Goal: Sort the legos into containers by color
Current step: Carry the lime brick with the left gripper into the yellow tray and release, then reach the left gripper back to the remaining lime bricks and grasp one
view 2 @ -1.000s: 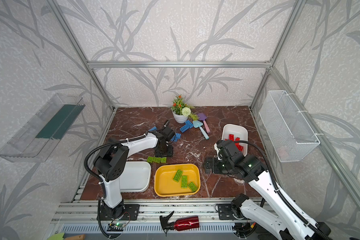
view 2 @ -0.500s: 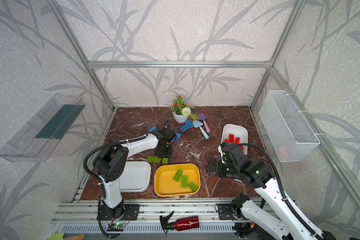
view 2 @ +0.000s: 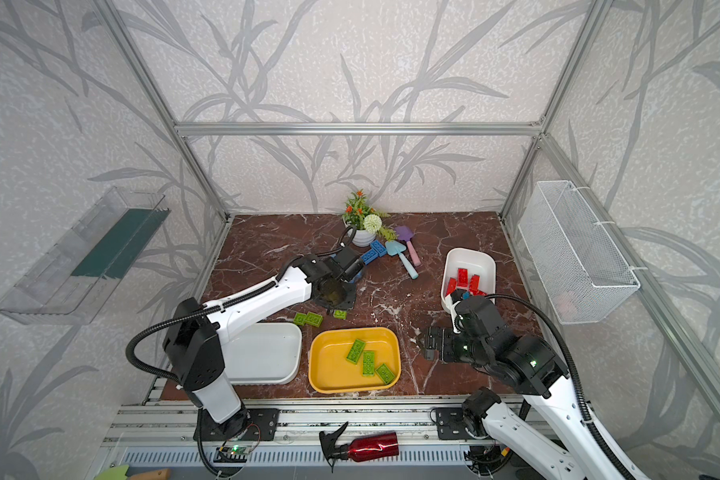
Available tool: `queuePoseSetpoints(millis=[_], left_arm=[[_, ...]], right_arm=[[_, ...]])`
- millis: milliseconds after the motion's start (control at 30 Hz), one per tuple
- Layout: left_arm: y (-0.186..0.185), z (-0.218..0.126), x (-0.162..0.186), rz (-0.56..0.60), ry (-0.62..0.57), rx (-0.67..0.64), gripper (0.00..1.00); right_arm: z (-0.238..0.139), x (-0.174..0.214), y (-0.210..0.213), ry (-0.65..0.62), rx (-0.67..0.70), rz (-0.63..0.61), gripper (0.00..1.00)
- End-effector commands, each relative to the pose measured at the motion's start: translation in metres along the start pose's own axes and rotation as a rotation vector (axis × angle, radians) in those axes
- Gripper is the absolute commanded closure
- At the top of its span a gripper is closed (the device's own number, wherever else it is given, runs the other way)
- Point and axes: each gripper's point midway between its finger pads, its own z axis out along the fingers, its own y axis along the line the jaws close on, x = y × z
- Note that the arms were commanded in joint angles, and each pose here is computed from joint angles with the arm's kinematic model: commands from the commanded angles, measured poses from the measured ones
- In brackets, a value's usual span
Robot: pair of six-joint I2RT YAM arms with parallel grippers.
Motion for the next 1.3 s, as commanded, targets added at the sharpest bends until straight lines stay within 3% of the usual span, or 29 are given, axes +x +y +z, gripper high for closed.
queuePoseSetpoints(millis=[0,433,467,633,733,900,1167,1267], left_arm=[[-0.004,-0.012,0.034,-0.008,0.028,-0.038,0.86],[-0.034,-0.002,0.107,0.009,0.046,-0.009,0.81],[-0.035,-0.001,0.109,0.013,0.05,-0.013,0.77],[-0.027,-0.005,0.104,0.011,0.015,-0.052,0.36],[-0.016,-0.012,0.096,-0.004,-0.01,-0.078,0.22],[0.015,-0.022,0.08,-0.078,-0.029,-0.118,0.22],[0.08,-0.035,0.04,-0.385,-0.126,-0.093,0.22],[0.092,-0.029,0.035,-0.464,-0.1,-0.081,0.22]], right_arm=[[0.002,0.009,-0.005,0.028,0.015,0.002,0.01],[0.004,0.023,-0.01,0.052,-0.006,-0.031,0.01],[0.004,0.023,-0.01,0.051,-0.007,-0.03,0.01],[-0.002,0.023,-0.011,0.034,-0.011,-0.031,0.01],[-0.004,0.022,-0.011,0.026,-0.006,-0.032,0.01],[-0.004,0.016,-0.008,0.012,-0.008,-0.038,0.01],[0.005,0.001,0.002,0.008,-0.008,-0.051,0.01],[0.01,-0.005,0.005,0.011,-0.009,-0.052,0.01]])
